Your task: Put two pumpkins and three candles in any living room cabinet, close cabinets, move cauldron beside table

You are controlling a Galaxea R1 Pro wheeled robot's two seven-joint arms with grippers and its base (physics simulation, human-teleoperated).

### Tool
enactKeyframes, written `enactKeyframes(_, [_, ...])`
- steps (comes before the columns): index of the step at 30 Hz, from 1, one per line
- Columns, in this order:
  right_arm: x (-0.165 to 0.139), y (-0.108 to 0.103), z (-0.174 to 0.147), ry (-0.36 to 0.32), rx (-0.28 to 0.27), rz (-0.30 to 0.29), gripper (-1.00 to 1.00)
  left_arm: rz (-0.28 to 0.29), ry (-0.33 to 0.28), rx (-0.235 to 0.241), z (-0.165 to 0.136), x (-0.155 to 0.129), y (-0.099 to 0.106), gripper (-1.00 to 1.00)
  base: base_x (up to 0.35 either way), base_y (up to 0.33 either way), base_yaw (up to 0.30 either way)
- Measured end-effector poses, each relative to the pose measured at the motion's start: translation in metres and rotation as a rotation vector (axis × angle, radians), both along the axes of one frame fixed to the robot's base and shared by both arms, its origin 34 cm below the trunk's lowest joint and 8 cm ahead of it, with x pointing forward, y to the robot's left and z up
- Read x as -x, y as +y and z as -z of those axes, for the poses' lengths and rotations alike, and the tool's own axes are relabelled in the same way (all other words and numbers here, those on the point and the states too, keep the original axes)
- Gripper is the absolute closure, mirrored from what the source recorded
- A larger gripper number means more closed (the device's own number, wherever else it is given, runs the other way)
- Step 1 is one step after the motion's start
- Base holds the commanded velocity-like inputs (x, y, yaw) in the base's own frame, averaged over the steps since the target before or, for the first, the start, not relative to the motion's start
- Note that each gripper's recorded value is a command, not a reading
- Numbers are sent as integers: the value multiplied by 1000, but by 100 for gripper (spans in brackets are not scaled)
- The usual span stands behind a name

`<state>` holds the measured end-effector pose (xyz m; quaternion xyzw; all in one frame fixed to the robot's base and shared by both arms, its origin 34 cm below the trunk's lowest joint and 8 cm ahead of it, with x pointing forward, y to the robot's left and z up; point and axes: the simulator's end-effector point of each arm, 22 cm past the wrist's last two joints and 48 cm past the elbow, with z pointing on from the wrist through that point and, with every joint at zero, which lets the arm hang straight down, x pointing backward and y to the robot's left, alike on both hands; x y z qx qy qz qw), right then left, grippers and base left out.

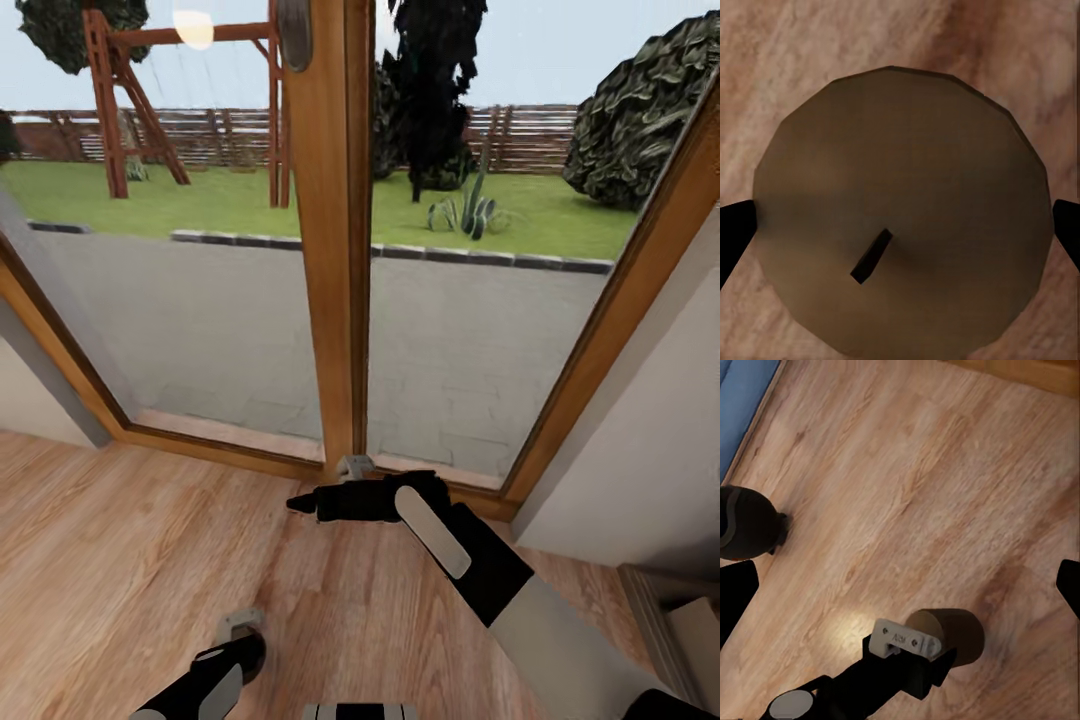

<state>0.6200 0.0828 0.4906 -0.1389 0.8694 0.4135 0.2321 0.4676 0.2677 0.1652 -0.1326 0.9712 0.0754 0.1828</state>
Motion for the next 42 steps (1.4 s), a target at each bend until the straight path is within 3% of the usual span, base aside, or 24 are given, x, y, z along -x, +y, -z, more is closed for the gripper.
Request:
enactKeyframes(13, [5, -4, -13, -1, 40, -5, -100, -10, -45, -3, -22, -16, 5, 100, 0, 0, 0])
enactKeyframes(19, [10, -14, -5, 25, 82, -4, -100, -106, -63, 15, -31, -19, 26, 100, 0, 0, 0])
enactKeyframes(22, [9, -19, -7, 16, 95, 1, -100, -126, -73, 21, -36, -22, 29, 100, 0, 0, 0])
enactKeyframes(26, [12, -37, 21, 74, 149, 28, -100, -137, -57, 35, -41, -21, 28, 100, 0, 0, 0])
enactKeyframes(31, [3, -65, 61, 125, 204, 125, -100, -199, -15, 52, -50, -15, 50, 100, 0, 0, 0])
enactKeyframes(42, [14, -73, 66, 162, 215, 159, -100, -206, 8, 57, -73, -16, 49, 100, 0, 0, 0])
